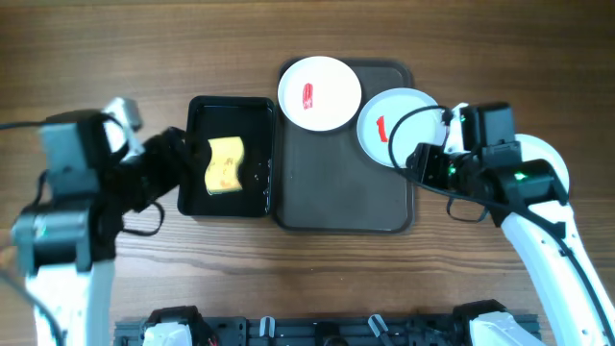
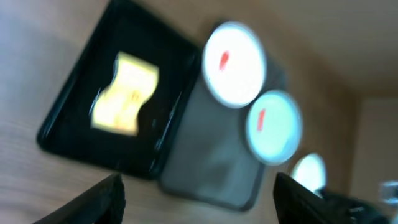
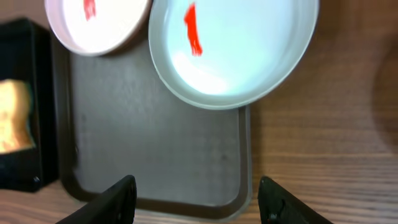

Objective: Clean dirty plates on tray and stack at the side

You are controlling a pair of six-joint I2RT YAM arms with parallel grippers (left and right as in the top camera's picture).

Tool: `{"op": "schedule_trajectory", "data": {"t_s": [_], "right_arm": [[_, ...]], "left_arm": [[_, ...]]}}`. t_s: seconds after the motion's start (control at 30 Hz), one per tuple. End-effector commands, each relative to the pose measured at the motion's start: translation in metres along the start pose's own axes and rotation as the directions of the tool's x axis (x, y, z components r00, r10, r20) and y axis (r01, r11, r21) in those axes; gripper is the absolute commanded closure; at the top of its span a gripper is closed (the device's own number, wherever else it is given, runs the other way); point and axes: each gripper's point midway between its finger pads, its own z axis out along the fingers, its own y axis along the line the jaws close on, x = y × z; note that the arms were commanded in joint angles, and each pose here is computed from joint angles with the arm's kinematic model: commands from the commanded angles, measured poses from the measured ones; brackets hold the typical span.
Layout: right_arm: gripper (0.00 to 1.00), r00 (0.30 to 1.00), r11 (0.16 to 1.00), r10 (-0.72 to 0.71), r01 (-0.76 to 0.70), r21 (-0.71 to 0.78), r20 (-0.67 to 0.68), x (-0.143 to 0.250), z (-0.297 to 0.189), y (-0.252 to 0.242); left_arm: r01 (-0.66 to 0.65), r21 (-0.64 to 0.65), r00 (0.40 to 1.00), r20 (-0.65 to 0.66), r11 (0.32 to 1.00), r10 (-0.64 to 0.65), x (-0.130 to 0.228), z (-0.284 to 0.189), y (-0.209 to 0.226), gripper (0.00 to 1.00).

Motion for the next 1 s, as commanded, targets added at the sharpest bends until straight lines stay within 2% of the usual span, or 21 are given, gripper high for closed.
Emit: {"op": "schedule_trajectory", "data": {"t_s": [0.0, 0.17, 0.27, 0.37, 0.5, 0.63, 0.8, 0.97], "right_arm": [[0.37, 0.999, 0.999, -0.02, 0.022, -0.039, 0.042, -0.016, -0.012, 0.011], [0.37, 1.0, 0.999, -0.018, 0.019, -0.029, 0.014, -0.011, -0.008, 0.009], [0.37, 1.0, 1.0, -0.014, 0.014, -0.022, -0.006, -0.007, -0.007, 0.007], [0.37, 1.0, 1.0, -0.012, 0.012, -0.018, -0.018, -0.004, -0.007, 0.006], [0.36, 1.0, 1.0, -0.012, 0.012, -0.017, -0.018, -0.004, -0.007, 0.006], [0.36, 1.0, 1.0, -0.01, 0.01, 0.0, -0.007, -0.006, -0.007, 0.003], [0.36, 0.998, 1.0, -0.019, 0.018, 0.017, 0.065, -0.03, -0.014, 0.001], [0.36, 0.998, 0.999, -0.026, 0.024, 0.038, 0.054, -0.049, -0.008, -0.003]], "left_arm": [[-0.068, -0.233, 0.992, -0.121, 0.97, 0.04, 0.01, 0.044, 0.025, 0.29], [-0.207, -0.403, 0.955, -0.282, 0.891, 0.095, 0.03, 0.105, 0.039, 0.32], [-0.184, -0.541, 0.956, -0.293, 0.821, 0.021, 0.033, 0.135, 0.063, 0.33], [-0.192, -0.573, 0.945, -0.327, 0.797, -0.008, 0.032, 0.168, 0.08, 0.33], [-0.203, -0.592, 0.936, -0.352, 0.78, -0.023, 0.027, 0.196, 0.101, 0.4], [-0.192, -0.588, 0.94, -0.34, 0.786, -0.025, 0.017, 0.215, 0.114, 0.39], [-0.308, -0.41, 0.886, -0.453, 0.858, 0.101, 0.027, 0.236, 0.096, 0.41], [-0.355, -0.381, 0.875, -0.456, 0.854, 0.16, 0.029, 0.246, 0.092, 0.44]]}}
